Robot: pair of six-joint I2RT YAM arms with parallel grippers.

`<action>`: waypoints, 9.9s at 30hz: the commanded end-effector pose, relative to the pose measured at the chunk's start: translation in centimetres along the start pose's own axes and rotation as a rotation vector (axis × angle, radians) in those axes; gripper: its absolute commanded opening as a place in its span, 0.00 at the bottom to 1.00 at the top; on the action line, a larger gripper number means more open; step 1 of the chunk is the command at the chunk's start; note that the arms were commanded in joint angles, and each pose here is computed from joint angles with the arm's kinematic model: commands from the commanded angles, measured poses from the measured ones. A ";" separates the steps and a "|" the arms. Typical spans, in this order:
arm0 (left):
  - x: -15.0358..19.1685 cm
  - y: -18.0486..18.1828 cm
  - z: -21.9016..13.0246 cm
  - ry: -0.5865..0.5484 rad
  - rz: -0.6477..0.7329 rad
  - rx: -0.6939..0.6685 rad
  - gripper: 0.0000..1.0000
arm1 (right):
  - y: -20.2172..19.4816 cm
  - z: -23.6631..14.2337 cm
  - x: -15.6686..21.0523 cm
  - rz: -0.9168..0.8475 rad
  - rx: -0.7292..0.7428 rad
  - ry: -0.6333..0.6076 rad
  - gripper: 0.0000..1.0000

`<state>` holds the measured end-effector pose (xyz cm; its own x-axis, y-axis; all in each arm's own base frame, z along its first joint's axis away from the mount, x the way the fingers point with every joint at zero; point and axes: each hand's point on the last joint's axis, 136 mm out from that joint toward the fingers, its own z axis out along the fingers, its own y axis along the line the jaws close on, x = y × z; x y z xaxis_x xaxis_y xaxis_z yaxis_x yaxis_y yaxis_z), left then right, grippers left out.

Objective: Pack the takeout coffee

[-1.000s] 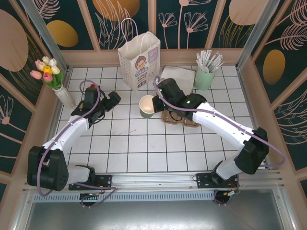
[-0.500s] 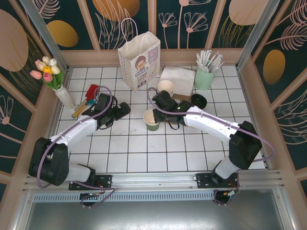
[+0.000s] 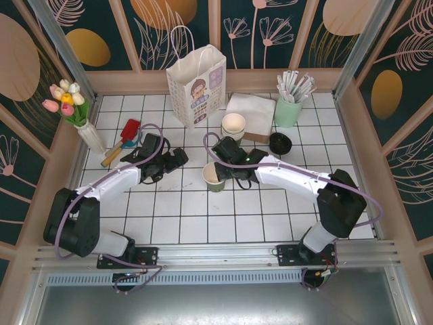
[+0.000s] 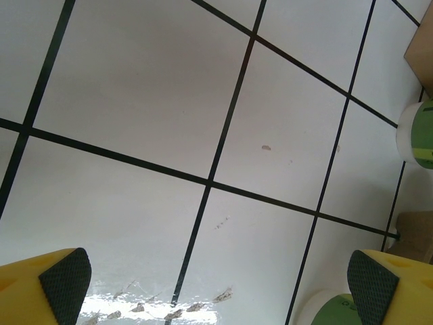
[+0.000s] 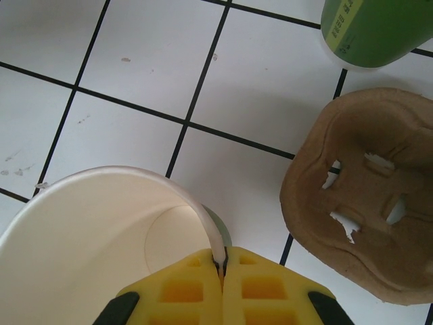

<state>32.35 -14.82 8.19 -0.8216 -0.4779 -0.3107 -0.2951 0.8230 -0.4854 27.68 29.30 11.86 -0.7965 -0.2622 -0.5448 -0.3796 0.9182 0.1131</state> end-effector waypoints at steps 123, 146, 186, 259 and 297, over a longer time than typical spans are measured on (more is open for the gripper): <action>-3.3 -3.9 -2.8 -0.138 0.085 0.120 0.99 | -19.5 -2.1 -8.2 -0.297 0.061 -0.248 0.11; -2.7 -18.4 -17.7 -0.198 0.861 0.582 0.99 | 0.3 -11.8 -8.8 -1.515 0.346 -0.620 0.03; -1.5 -20.5 -15.8 -0.286 0.932 0.650 0.27 | 6.7 -13.8 -10.4 -1.468 0.231 -0.780 0.07; -9.1 -25.8 -23.3 -1.434 1.519 0.387 0.00 | 3.5 -22.7 -23.9 1.433 -1.446 -0.398 0.27; -2.0 -19.5 -23.0 -0.626 0.829 0.847 0.99 | 1.4 -28.0 -11.9 -0.557 -1.016 -0.699 0.00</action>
<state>31.55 -21.08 34.40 -0.1701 -0.2100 -0.9628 0.6238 0.7334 -0.2701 27.29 25.46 42.37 -0.2895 0.1027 -0.9517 -0.9339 0.1878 0.3043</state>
